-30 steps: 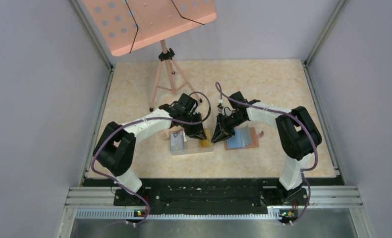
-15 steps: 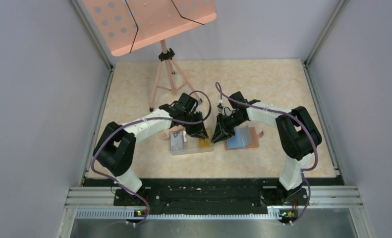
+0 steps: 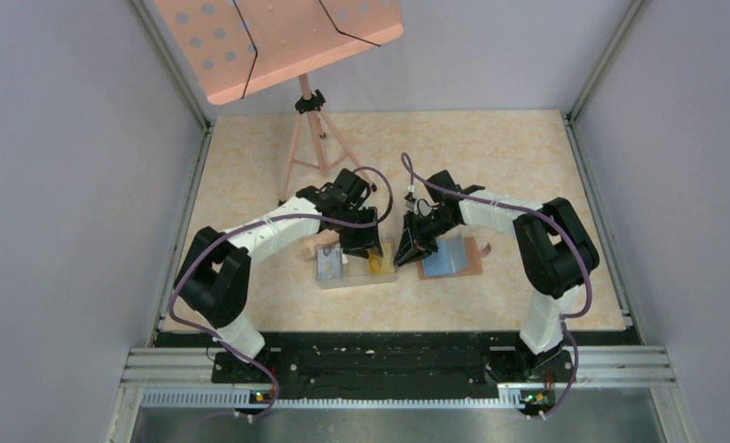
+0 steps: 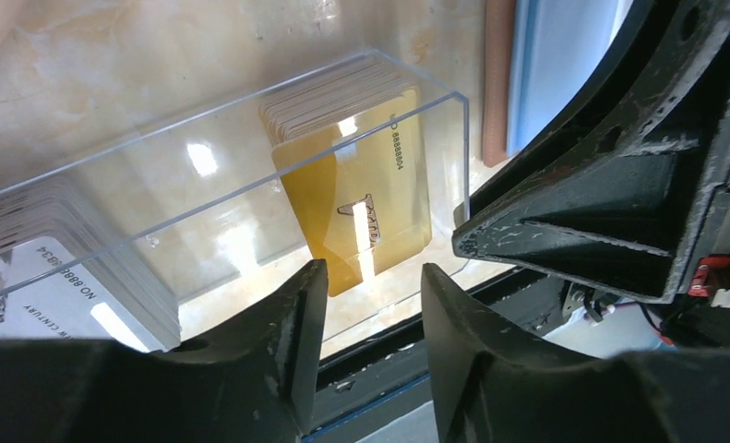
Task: Put the credit cards into the card holder
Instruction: Pick up the credit card from the storage box.
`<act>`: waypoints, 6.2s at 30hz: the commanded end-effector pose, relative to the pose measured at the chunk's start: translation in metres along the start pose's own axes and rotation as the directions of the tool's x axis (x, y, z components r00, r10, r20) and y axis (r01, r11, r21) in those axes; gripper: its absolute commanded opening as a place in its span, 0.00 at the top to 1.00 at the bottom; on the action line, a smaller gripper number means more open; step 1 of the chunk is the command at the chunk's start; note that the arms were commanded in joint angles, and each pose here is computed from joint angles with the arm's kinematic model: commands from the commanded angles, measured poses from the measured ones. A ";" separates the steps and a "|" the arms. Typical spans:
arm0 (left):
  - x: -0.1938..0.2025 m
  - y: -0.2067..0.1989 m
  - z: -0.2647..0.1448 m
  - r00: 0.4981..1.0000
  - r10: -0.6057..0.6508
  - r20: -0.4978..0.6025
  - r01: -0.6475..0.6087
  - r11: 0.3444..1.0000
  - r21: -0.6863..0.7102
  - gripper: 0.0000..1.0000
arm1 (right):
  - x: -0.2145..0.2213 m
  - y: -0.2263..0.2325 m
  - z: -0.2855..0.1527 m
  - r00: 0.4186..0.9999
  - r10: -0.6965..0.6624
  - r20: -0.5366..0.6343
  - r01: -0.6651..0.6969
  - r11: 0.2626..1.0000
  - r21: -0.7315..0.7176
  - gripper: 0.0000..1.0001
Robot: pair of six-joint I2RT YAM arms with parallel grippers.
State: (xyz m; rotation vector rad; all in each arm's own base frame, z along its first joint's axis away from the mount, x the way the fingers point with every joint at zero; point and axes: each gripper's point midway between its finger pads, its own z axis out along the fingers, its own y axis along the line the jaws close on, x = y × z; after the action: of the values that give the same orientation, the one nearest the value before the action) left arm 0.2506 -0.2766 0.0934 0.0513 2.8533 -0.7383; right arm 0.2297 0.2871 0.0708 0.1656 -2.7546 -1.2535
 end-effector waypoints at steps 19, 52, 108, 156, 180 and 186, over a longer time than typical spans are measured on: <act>0.003 -0.020 0.014 0.998 0.062 -0.020 -0.061 0.997 0.044 0.74 | -0.002 0.009 0.006 1.000 -0.028 -0.010 0.028 0.999 -0.027 0.82; 0.012 -0.007 0.021 0.997 0.074 -0.026 -0.075 0.997 -0.033 0.89 | 0.000 0.007 0.006 0.999 -0.033 -0.014 0.033 0.999 -0.026 0.82; 0.009 -0.040 0.008 0.967 0.253 -0.013 -0.253 0.964 -0.077 0.97 | 0.002 0.005 0.007 1.000 -0.024 -0.019 0.024 0.999 -0.023 0.82; 0.003 -0.041 0.008 0.997 0.066 0.037 -0.068 0.996 0.060 0.88 | 0.001 0.007 0.005 0.999 -0.033 -0.010 0.032 0.999 -0.021 0.82; -0.023 -0.122 -0.123 0.894 0.013 0.449 -0.285 0.789 0.544 1.00 | -0.017 0.108 -0.128 0.908 -0.207 0.365 0.347 0.860 -0.375 0.37; -0.025 -0.125 -0.133 0.892 -0.050 0.449 -0.267 0.743 0.614 1.00 | -0.002 0.124 -0.136 0.898 -0.222 0.379 0.396 0.782 -0.481 0.55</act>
State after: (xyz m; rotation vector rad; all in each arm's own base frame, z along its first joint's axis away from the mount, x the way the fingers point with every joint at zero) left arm 0.2402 -0.3156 0.2292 0.1209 2.1863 -1.3409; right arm 0.2575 0.2633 0.2135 0.2529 -2.6657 -2.0599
